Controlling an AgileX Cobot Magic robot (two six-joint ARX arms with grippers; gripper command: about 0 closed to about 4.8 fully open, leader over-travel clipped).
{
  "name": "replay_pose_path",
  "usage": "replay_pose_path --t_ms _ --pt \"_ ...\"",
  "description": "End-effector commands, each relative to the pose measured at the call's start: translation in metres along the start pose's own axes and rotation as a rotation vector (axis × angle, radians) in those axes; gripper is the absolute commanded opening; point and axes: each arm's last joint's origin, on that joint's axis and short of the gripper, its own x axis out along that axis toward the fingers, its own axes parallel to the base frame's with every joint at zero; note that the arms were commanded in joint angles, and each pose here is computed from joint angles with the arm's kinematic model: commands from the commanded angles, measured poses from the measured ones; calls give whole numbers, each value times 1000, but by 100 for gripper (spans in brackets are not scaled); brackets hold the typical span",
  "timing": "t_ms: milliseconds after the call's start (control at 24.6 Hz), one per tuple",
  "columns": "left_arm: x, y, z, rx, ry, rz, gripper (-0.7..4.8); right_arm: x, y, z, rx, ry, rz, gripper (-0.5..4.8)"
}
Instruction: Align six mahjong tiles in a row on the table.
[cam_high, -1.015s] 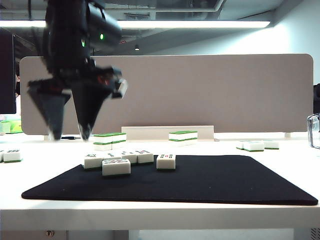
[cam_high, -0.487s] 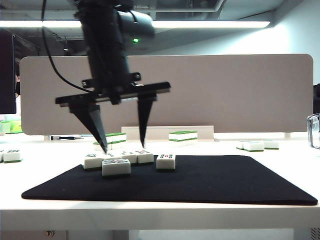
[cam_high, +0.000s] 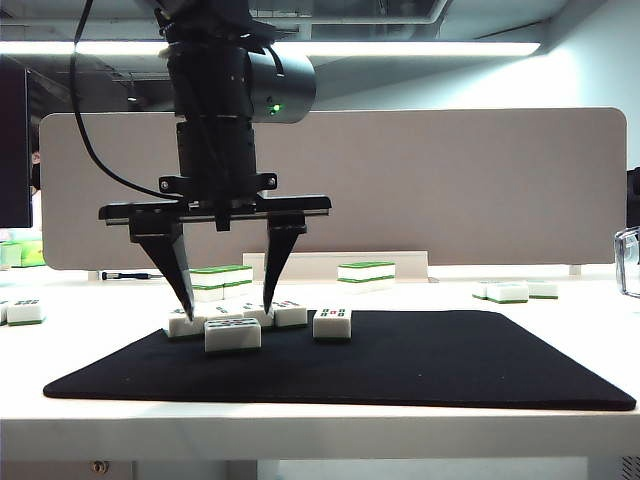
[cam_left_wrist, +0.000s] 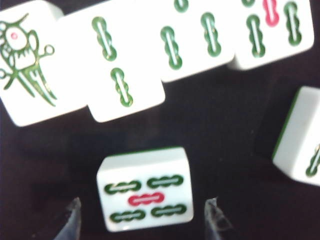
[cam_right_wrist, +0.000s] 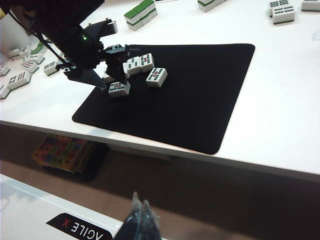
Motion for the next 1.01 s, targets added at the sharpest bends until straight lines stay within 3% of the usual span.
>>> replay_pose_path --t_ms 41,406,528,812,853,1015 --pt "5 -1 1 -27 -6 6 314 -2 1 -1 -13 -21 6 -1" --pt "18 -3 4 -32 -7 19 307 -2 1 -1 -13 -21 5 -1" --pt "21 -2 3 -29 7 34 235 -2 1 -1 -13 -21 5 -1" --pt "20 -5 3 -26 31 -16 210 -2 1 -1 -13 -21 5 -1" --pt "18 -7 4 -16 48 -42 210 -2 1 -1 -13 -21 5 -1" --pt "1 -17 11 158 92 -175 210 -2 1 -1 -13 -21 5 -1"
